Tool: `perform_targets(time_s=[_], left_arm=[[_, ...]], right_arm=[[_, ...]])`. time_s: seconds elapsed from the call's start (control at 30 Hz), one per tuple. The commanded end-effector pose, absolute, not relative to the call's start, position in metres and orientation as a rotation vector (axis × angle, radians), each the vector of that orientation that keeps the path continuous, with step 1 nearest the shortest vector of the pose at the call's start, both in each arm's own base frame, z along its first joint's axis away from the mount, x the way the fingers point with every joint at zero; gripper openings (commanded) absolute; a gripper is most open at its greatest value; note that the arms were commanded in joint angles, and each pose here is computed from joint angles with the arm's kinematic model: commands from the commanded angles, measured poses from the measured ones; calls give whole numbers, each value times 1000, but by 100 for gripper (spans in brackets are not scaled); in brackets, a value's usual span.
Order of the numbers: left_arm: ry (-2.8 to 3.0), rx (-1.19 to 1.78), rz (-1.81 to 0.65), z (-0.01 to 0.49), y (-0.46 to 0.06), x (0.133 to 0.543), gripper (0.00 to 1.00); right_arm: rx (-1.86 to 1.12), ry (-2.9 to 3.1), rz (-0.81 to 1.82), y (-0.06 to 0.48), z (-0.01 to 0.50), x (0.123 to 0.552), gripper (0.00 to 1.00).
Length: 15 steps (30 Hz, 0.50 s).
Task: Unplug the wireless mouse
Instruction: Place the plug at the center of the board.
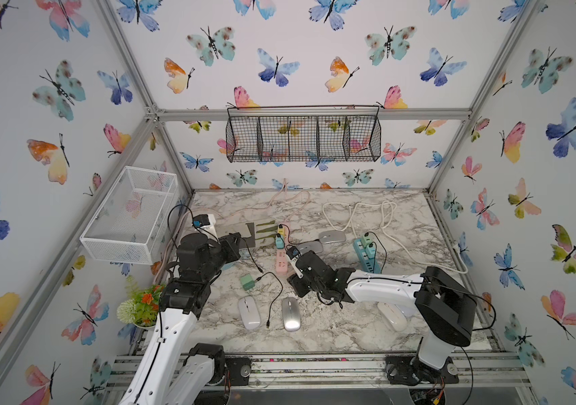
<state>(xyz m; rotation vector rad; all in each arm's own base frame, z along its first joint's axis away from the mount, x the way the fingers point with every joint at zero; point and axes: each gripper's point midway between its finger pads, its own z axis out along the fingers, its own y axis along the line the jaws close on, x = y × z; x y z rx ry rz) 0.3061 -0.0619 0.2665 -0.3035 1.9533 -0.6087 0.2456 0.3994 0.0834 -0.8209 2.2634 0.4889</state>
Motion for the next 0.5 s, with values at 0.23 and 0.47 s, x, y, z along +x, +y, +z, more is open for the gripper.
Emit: perform_targets(time_s=[0.23, 0.47], left_arm=[[1949, -356, -638, 260, -48, 305, 0], [1963, -355, -626, 257, -46, 305, 0]], right_arm=[[-525, 2400, 449, 415, 66, 250, 3], [-491, 2420, 398, 417, 48, 254, 11]])
